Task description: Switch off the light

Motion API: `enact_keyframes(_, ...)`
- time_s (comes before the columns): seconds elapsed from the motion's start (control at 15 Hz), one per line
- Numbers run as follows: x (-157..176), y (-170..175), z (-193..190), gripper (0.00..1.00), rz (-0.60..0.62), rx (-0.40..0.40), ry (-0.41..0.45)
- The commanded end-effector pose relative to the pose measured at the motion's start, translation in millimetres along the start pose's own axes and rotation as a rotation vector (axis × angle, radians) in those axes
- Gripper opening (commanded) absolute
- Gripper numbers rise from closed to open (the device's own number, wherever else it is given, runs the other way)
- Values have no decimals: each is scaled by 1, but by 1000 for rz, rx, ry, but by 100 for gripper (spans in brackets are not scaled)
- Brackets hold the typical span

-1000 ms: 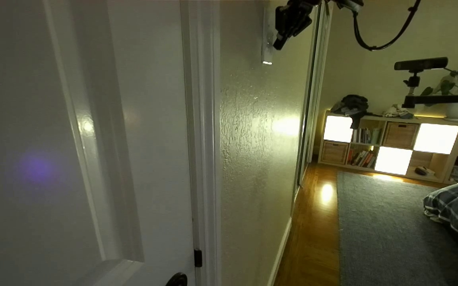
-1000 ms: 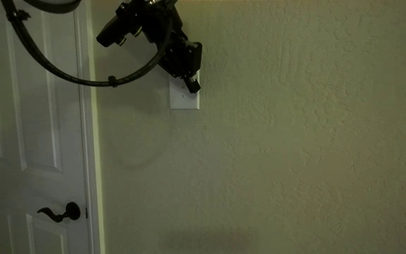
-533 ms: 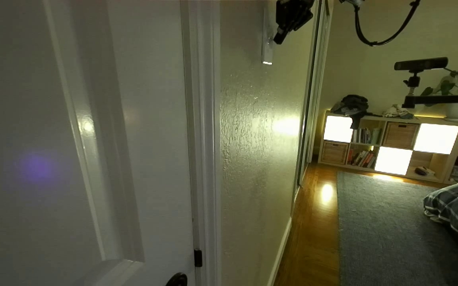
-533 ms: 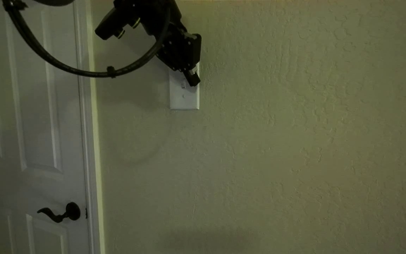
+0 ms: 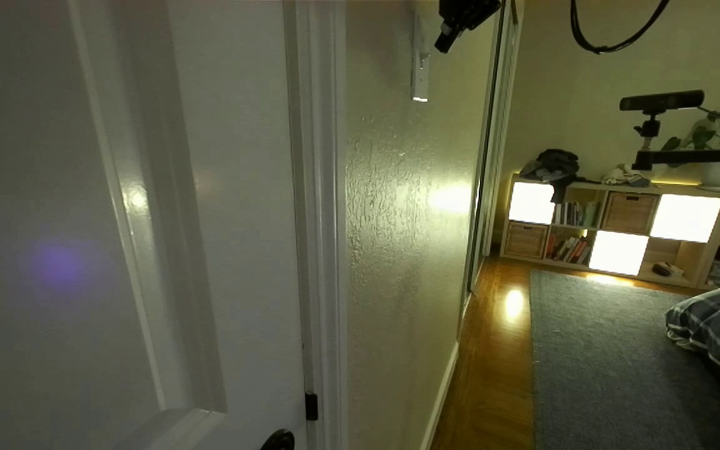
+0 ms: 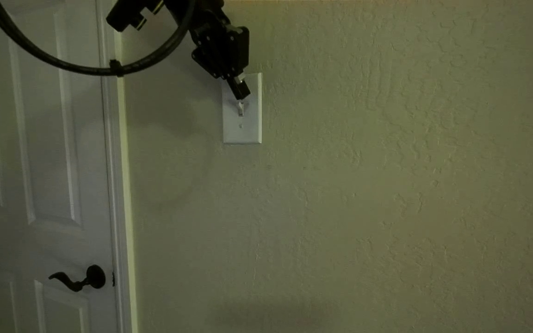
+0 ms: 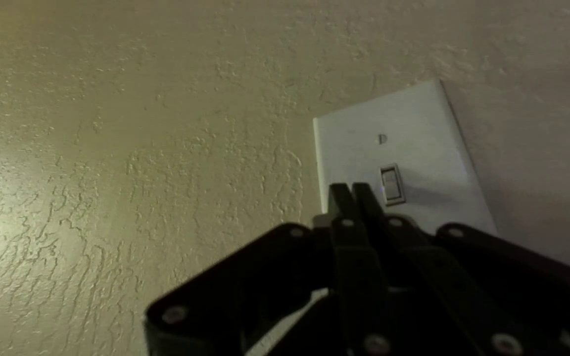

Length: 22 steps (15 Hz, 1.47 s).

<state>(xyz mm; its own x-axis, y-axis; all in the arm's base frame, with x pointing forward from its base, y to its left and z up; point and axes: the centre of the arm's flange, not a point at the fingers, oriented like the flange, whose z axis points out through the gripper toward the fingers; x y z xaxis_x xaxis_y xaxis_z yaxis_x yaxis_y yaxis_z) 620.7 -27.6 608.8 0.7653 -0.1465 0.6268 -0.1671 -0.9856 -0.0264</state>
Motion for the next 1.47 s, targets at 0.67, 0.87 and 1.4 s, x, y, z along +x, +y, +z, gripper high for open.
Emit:
enact_keyframes(0.67,-13,-23,-13,6,14,36,-30)
enact_keyframes(0.87,-11,-24,-13,6,5,36,-17)
enact_keyframes(1.4,-6,-20,14,6,3,20,-38)
